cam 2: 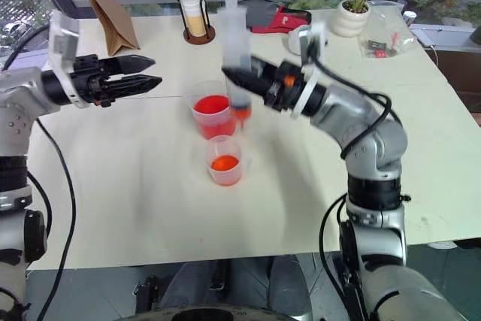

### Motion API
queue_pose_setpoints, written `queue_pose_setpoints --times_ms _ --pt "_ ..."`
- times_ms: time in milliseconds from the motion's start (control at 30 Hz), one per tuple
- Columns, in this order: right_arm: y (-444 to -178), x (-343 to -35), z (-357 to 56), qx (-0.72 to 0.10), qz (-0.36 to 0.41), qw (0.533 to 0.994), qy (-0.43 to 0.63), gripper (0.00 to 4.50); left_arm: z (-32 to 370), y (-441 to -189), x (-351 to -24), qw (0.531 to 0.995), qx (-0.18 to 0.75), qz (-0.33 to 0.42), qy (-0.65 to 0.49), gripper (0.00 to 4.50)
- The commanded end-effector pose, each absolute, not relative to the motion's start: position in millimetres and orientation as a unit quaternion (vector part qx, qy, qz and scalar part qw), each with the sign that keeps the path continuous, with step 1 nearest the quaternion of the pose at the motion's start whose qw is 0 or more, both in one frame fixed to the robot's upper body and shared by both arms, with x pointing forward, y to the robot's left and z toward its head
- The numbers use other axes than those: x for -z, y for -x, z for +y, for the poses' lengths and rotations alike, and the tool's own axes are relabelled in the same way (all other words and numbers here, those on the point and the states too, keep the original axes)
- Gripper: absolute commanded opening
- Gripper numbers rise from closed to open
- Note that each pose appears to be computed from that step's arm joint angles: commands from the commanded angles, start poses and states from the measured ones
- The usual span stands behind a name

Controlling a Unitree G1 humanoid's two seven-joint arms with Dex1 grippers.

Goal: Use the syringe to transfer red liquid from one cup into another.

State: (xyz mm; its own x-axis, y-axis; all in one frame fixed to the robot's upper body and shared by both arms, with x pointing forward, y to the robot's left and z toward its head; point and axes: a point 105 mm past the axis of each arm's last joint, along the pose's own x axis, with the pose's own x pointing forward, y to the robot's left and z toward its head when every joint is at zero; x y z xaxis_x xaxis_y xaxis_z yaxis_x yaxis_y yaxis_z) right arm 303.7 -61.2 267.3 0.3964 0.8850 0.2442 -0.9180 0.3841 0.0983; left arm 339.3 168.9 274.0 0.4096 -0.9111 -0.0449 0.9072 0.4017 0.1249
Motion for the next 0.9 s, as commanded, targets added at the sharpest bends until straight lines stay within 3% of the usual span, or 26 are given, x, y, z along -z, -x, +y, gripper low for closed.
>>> queue_pose_setpoints --times_ms 33,233,500,900 --pt "-279 -277 -48 -0.562 -0.104 0.811 -0.123 1.36 163 -343 -287 0.825 0.557 -0.033 -0.088 2.86" --pt "-276 -263 -36 -0.555 -0.095 0.815 -0.135 1.36 142 -345 -314 0.79 0.602 -0.063 -0.099 2.86" --pt "-280 -256 -36 -0.551 -0.099 0.82 -0.118 1.36 127 -321 -361 0.739 0.656 -0.12 -0.095 2.86" --pt "-279 -249 -31 -0.558 -0.099 0.817 -0.104 1.36 106 -325 -361 0.73 0.663 -0.142 -0.089 2.86"
